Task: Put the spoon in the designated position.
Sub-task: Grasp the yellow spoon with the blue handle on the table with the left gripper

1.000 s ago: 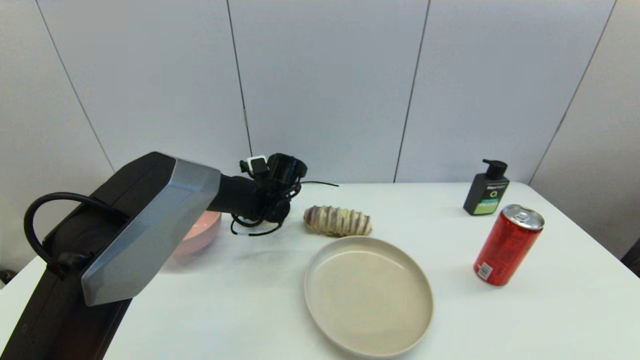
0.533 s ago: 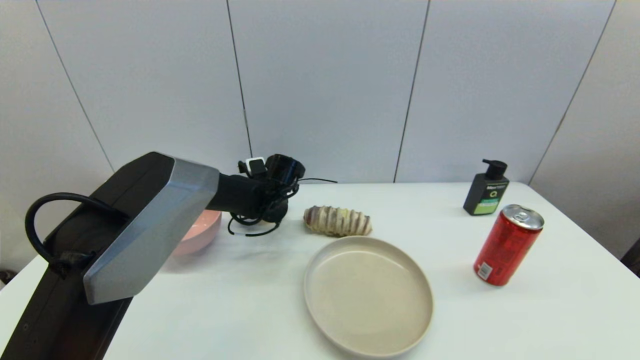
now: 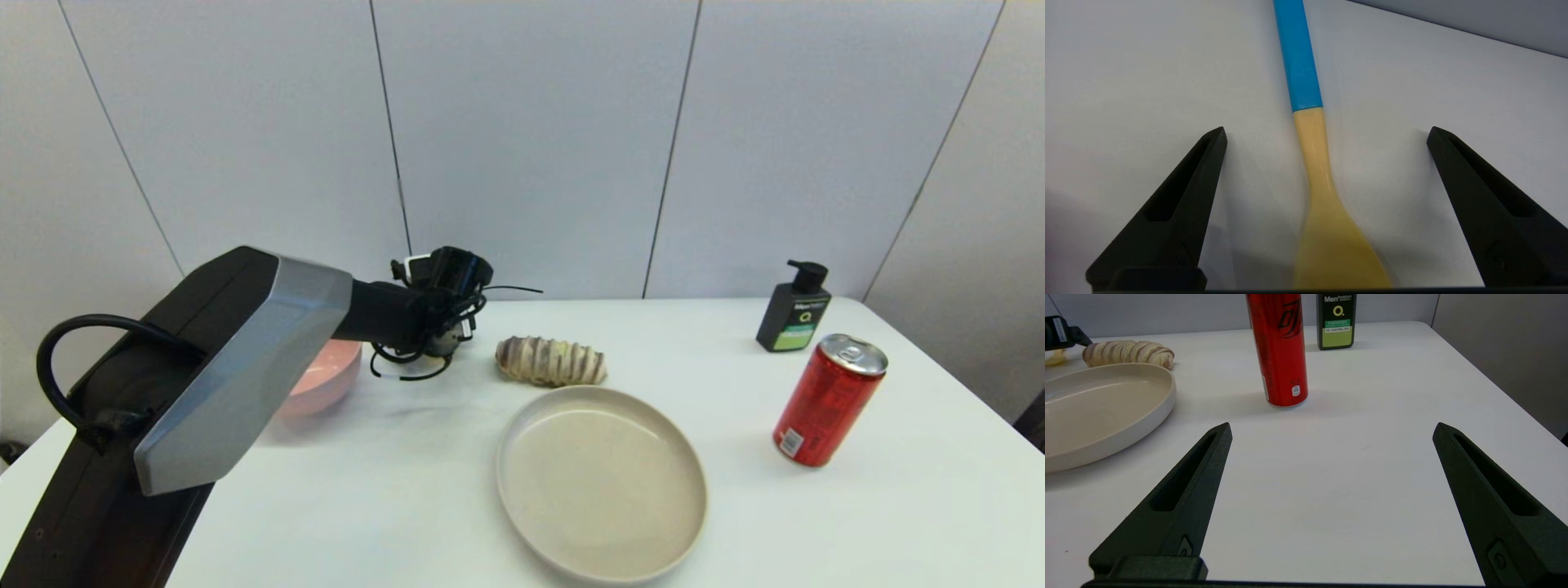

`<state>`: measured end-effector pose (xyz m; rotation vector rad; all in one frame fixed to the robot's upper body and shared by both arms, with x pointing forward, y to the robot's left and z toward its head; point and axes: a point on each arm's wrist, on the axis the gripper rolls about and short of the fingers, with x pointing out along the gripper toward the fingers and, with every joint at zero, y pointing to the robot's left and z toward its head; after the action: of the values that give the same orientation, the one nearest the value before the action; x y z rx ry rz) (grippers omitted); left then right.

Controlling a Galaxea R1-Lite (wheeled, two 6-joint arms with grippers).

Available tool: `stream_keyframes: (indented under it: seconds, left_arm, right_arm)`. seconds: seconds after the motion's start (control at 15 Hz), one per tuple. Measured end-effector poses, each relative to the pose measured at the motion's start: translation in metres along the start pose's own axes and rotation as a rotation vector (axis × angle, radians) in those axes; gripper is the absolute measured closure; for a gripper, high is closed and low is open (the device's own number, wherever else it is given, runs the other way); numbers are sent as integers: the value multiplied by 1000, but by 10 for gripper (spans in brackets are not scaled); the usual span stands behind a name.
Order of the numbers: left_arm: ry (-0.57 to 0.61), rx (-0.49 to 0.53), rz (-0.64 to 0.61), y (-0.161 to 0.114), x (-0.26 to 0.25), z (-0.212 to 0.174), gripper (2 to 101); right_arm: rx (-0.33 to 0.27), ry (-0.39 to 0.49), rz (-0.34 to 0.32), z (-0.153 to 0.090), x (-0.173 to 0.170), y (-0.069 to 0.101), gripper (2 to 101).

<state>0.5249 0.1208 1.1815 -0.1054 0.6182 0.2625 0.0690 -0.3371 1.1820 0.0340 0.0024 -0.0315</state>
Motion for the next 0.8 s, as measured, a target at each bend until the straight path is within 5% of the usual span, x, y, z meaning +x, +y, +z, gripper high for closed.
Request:
stream_keyframes:
  seconds: [0.67, 0.8]
  left_arm:
    - [-3, -15, 17, 7, 6, 4, 53]
    - [-1, -15, 21, 8, 7, 4, 196]
  right_arm:
    - [0, 0, -1, 0, 0, 0, 50]
    - [0, 0, -1, 0, 0, 0, 50]
